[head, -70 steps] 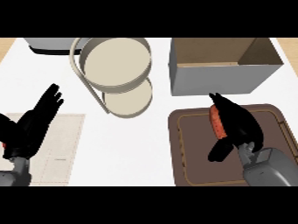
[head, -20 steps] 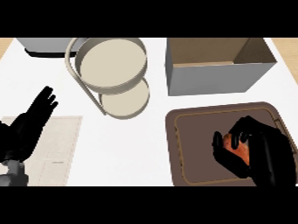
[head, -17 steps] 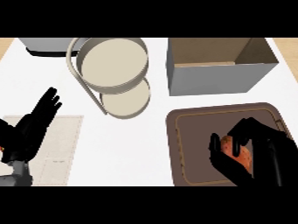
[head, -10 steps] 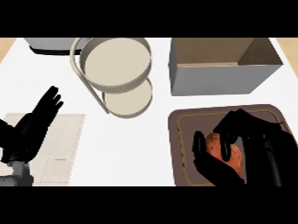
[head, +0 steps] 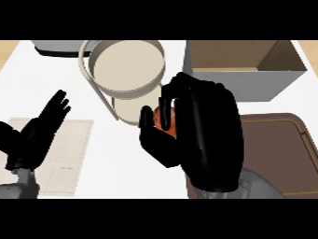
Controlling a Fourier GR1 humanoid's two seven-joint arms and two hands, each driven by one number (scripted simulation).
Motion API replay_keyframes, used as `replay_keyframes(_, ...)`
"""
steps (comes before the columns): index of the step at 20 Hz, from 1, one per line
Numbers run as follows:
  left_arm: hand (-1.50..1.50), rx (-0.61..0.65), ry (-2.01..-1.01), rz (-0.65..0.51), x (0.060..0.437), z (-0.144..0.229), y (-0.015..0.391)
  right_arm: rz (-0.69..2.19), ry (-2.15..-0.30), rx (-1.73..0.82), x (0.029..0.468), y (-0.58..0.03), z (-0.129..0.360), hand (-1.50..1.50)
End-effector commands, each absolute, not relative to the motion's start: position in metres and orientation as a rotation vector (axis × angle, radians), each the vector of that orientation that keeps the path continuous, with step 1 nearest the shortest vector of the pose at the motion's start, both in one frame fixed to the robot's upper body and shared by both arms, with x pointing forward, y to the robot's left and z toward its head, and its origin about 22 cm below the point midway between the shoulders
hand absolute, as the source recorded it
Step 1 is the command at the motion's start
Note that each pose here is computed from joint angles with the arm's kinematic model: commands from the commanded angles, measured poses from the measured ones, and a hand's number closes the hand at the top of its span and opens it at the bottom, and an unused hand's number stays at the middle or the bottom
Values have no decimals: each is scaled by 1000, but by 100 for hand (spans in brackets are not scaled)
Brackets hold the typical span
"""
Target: Pick the sweet potato from the tray and place it in the tiered basket
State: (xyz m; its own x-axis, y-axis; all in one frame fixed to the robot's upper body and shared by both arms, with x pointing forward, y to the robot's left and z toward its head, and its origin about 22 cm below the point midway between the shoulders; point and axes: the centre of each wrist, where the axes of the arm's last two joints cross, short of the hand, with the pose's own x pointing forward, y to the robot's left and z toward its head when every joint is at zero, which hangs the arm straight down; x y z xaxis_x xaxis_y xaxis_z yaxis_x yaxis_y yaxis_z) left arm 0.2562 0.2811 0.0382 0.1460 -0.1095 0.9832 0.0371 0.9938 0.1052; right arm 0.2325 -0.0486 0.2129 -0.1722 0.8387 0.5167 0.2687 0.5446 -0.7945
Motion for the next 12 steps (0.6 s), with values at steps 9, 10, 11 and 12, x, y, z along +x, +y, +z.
replay_keyframes(9, 0, 60, -1418, -101, 268, 31, 289, 656, -1621, -902, 272, 32, 239, 150)
replay_keyframes(10, 0, 51, -1424, -119, 263, 35, 298, 615, -1592, -898, 302, 23, 227, 150)
replay_keyframes(11, 0, 60, -1439, -110, 267, 54, 278, 634, -1558, -914, 304, 25, 223, 150)
replay_keyframes(12, 0, 51, -1426, -119, 258, 34, 267, 623, -1555, -894, 305, 26, 215, 150)
